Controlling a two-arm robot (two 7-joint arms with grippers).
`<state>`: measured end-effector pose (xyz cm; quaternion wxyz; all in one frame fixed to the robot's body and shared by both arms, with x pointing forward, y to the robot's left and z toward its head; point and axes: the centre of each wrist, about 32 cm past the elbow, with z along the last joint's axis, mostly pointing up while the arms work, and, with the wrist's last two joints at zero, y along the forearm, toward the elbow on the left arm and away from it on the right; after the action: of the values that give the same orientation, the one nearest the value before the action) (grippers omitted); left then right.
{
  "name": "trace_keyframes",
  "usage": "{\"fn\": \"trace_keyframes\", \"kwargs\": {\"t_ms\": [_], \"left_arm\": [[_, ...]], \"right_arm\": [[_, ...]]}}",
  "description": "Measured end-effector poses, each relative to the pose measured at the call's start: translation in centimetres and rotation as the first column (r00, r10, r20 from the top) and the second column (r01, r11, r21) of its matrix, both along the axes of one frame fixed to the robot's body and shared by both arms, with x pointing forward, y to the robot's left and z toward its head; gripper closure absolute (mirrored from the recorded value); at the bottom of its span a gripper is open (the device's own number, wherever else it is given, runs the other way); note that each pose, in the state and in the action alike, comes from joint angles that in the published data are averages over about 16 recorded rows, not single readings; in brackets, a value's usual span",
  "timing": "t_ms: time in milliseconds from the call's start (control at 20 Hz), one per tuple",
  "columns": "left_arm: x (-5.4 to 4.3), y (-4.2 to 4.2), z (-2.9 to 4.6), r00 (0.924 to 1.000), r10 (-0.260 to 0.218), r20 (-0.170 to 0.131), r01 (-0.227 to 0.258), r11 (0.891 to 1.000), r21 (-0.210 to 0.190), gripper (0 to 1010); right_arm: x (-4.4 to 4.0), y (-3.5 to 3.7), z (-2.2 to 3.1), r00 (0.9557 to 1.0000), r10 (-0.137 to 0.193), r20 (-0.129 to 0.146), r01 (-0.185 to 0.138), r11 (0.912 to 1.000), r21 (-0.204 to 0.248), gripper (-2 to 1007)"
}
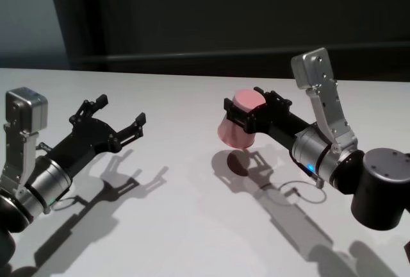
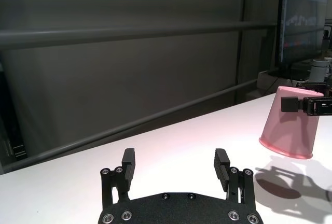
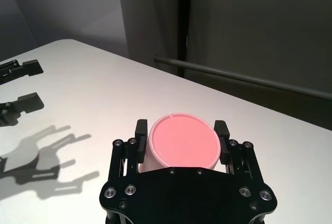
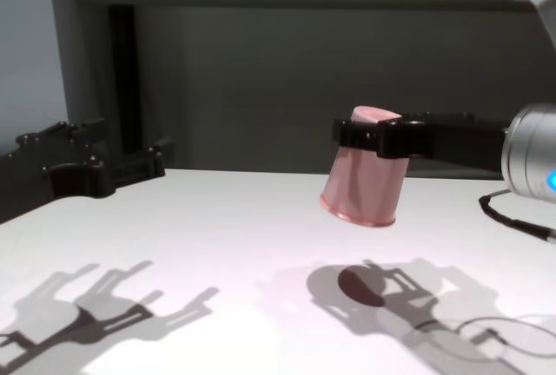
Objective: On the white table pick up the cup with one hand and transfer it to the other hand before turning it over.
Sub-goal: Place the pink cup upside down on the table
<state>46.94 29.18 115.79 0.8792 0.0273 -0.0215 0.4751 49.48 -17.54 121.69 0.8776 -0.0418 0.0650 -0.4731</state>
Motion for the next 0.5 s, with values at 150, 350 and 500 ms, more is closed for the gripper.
{"fn": "trace_keyframes", "kwargs": {"t_ms": [150,350,500], "left_arm": [[0.0,0.0,0.0,1.0,0.0,0.0,0.0,1.0,0.0,9],[0.0,0.0,0.0,1.0,0.0,0.0,0.0,1.0,0.0,9],[0.0,0.0,0.0,1.0,0.0,0.0,0.0,1.0,0.0,9]], "right_arm": [[0.19,0.4,-0.58,0.9998,0.011,-0.018,-0.011,0.9994,-0.032,246],[0.51,0.99,-1.32,0.999,0.027,-0.037,-0.029,0.9977,-0.061,246],[0.78,1.44,-1.79,0.998,0.04,-0.049,-0.044,0.9963,-0.074,246]]}}
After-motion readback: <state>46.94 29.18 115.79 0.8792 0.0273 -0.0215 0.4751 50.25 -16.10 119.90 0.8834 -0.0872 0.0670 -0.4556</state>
